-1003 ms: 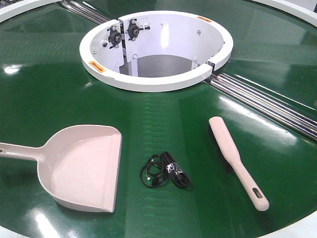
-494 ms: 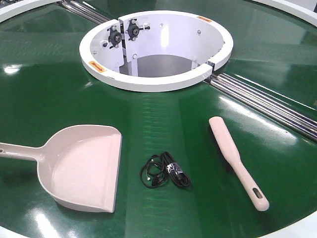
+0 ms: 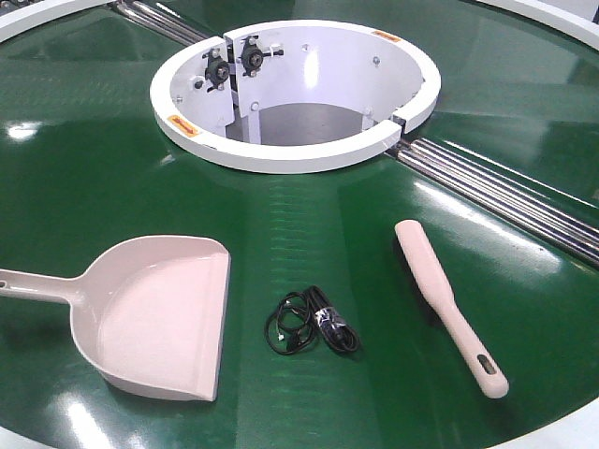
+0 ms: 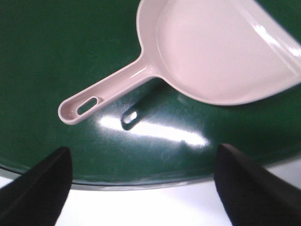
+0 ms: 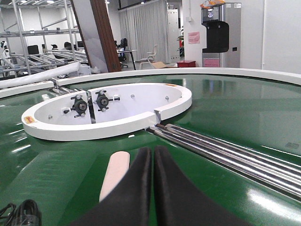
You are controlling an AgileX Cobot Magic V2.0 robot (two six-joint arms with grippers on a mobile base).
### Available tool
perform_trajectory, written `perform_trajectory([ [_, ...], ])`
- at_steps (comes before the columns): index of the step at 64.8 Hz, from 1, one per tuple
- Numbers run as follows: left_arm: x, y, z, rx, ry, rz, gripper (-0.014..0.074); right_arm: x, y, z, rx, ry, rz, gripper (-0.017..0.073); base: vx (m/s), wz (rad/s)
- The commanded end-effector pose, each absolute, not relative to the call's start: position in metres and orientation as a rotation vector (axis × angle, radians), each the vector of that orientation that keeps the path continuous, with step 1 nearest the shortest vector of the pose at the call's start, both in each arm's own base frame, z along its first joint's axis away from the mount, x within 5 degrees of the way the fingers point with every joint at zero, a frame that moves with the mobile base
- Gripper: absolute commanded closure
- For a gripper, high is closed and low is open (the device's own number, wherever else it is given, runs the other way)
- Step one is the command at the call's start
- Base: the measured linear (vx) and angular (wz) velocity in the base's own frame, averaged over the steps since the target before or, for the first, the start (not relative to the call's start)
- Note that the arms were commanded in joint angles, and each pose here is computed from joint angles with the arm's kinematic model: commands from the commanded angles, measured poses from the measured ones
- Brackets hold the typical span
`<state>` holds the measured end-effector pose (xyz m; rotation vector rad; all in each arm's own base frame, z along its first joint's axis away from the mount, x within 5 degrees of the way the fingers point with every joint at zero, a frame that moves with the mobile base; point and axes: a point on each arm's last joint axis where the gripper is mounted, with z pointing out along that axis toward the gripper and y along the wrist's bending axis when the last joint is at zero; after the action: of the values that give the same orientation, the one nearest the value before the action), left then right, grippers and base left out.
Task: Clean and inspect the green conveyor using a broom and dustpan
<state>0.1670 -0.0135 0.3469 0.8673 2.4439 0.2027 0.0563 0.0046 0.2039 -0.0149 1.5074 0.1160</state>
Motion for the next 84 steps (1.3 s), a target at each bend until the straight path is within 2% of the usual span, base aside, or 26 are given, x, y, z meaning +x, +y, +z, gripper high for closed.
perform_trajectory([
  [1, 0.183, -0.015, 0.364, 1.017, 2.377, 0.241, 0.0008, 0.055, 0.005, 0.210, -0.025, 1.422, 0.113, 0.0568, 0.00, 0.00],
  [19, 0.230, -0.018, 0.361, 1.249, 2.361, 0.280, 0.0008, 0.055, 0.005, 0.210, -0.025, 1.422, 0.113, 0.0568, 0.00, 0.00],
  [32, 0.245, -0.020, 0.355, 1.445, 2.270, 0.327, 0.0008, 0.055, 0.005, 0.210, -0.025, 1.422, 0.113, 0.0568, 0.00, 0.00],
  [52, 0.272, -0.016, 0.325, 1.641, 2.309, 0.374, 0.0008, 0.055, 0.005, 0.210, -0.025, 1.422, 0.113, 0.0568, 0.00, 0.00],
  [67, 0.288, -0.017, 0.300, 1.777, 2.321, 0.330, 0.0008, 0.055, 0.005, 0.210, -0.025, 1.422, 0.113, 0.0568, 0.00, 0.00],
  [84, 0.303, -0.016, 0.287, 1.860, 2.249, 0.385, 0.0008, 0.055, 0.005, 0.210, -0.025, 1.423, 0.113, 0.0568, 0.00, 0.00],
])
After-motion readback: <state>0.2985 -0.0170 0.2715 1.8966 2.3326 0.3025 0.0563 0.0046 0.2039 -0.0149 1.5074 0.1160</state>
